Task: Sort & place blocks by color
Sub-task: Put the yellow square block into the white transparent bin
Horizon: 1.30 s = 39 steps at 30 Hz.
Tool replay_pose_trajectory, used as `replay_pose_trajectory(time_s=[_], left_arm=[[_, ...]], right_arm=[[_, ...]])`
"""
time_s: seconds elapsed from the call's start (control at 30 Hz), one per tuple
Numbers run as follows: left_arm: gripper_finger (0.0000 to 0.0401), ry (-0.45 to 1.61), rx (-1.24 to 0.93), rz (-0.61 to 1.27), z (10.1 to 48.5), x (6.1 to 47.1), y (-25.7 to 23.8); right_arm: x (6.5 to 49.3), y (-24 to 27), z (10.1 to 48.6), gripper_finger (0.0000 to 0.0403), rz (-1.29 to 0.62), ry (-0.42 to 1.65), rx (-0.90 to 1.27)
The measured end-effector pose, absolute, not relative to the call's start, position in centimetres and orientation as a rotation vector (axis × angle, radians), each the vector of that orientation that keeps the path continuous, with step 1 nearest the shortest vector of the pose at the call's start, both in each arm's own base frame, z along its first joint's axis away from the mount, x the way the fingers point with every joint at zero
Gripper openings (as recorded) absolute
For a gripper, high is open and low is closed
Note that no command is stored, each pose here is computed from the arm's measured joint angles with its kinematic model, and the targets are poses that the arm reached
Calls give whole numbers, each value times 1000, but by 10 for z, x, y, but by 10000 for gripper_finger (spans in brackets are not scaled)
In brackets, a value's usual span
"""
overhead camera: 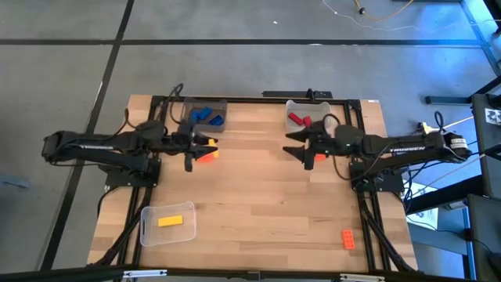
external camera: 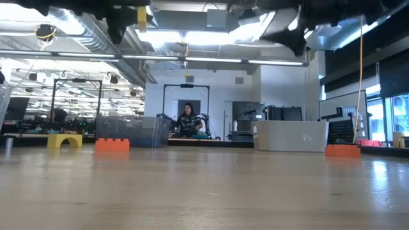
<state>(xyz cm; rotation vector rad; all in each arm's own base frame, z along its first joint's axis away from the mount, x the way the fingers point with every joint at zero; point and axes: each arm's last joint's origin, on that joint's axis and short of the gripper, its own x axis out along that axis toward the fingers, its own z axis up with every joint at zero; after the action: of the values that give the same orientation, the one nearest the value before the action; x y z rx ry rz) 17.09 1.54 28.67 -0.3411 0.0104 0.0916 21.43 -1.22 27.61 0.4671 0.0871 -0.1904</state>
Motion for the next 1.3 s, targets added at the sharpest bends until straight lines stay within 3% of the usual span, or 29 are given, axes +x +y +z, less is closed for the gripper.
replay_pose_trajectory(time_s=[0.17,0.73,1.3], left_arm=[[118,-46,-337,66,294,166,14],[118,-42,-336,8,295,167,10],[118,1042,-430,-183,288,151,-104]], right_arm=[[212,-12,290,329,-140,-137,398],[212,-12,289,329,-139,-131,394],[212,-12,287,329,-144,-105,393]])
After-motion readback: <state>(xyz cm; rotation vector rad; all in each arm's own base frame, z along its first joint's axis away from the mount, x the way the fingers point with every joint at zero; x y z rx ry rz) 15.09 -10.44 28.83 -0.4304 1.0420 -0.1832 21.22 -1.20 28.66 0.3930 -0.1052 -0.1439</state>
